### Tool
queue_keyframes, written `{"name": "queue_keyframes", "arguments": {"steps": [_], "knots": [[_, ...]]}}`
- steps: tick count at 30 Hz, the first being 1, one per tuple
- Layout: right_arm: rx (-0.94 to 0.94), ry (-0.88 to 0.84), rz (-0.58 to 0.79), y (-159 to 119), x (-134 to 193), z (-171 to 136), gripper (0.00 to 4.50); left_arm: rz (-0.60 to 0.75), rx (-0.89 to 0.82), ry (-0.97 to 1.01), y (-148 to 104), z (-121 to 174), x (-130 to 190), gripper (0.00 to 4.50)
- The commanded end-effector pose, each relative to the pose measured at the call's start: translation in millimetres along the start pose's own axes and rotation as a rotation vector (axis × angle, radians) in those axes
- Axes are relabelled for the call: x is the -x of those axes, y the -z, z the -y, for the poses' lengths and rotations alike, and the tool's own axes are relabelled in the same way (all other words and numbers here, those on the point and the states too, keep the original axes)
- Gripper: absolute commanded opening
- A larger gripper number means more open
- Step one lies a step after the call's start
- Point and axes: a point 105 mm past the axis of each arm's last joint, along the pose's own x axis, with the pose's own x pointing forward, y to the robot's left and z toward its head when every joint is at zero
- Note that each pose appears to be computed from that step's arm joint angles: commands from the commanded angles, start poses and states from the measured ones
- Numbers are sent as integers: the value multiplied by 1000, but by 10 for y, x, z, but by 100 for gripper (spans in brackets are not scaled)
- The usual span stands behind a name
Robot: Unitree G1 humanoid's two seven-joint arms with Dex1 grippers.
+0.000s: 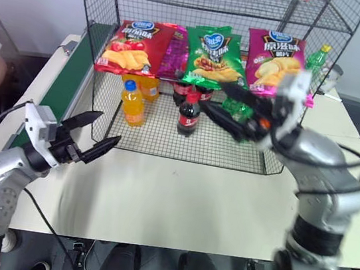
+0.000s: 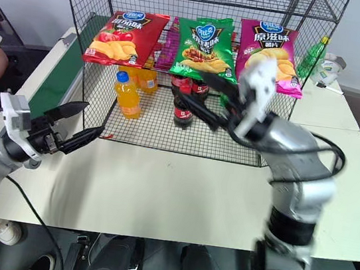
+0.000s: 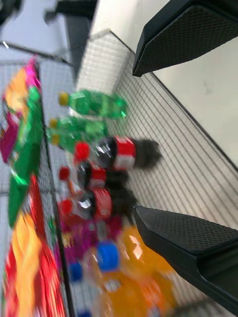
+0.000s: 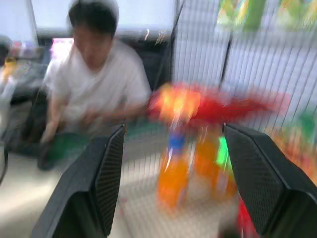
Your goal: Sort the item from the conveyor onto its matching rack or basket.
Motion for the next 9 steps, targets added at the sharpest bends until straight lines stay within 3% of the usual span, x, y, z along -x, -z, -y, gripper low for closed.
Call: {"name": "queue_keyframes", "arguments": {"steps": [1,6,9], "knots": [[51,-37,-9,-13,285,-59,327,-18,-15,-40,-73,-102,105,450],[77,11,-155,441,542,71,327,-98,-32,-94,64,-247,200,450],[63,2,-161,519,592,49,327,-176,-32,-101,204,-296,238,450]]}}
